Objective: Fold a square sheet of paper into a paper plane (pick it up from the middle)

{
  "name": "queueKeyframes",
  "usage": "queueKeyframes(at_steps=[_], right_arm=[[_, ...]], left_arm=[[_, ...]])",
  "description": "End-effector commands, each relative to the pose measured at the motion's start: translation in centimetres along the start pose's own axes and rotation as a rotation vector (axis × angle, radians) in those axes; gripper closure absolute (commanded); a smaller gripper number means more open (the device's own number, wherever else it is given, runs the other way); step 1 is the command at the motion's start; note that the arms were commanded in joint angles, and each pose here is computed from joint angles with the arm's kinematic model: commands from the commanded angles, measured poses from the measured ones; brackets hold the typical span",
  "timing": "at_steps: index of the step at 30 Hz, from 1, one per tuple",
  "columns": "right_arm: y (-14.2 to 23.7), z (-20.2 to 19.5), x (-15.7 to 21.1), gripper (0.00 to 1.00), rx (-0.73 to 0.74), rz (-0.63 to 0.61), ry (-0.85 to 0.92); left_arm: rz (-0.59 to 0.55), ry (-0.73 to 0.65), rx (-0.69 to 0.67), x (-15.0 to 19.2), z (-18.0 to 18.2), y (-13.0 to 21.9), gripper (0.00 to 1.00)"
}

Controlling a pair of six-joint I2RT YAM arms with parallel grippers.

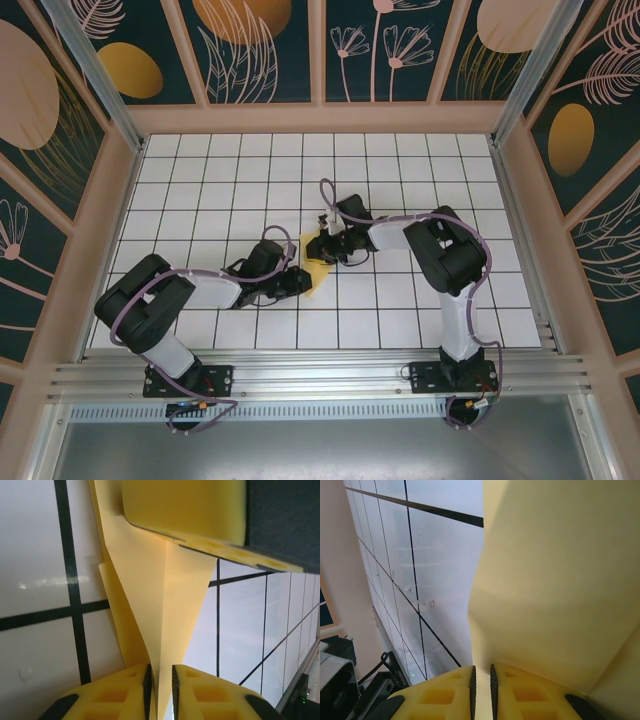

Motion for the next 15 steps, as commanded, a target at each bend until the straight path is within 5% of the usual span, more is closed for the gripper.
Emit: queueKeyframes(at_steps=[1,15], right_arm=[[-0.47,-3.23,1.23,0.8,0.109,0.026,-0.052],[-0.5,-3.41,1.32,0.81,0.115,0.024,-0.056]], left_arm=[[0.037,-0.018,0.009,1.07,-0.21,0.53,0.76],[0.03,-0.01,-0.006,0.81,-0.17,0.53,0.9]])
Point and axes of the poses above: each hand's point on the last joint's axis, 136 mm out from that joint toward the fingers, its own y axis back along the fingers, its own z axis along the line the jaws close on, x = y × z, the point moved 1 cm from there along y, back along the fingers, and after that the axes turned 4 degrees about y, right-handed, at the moved point
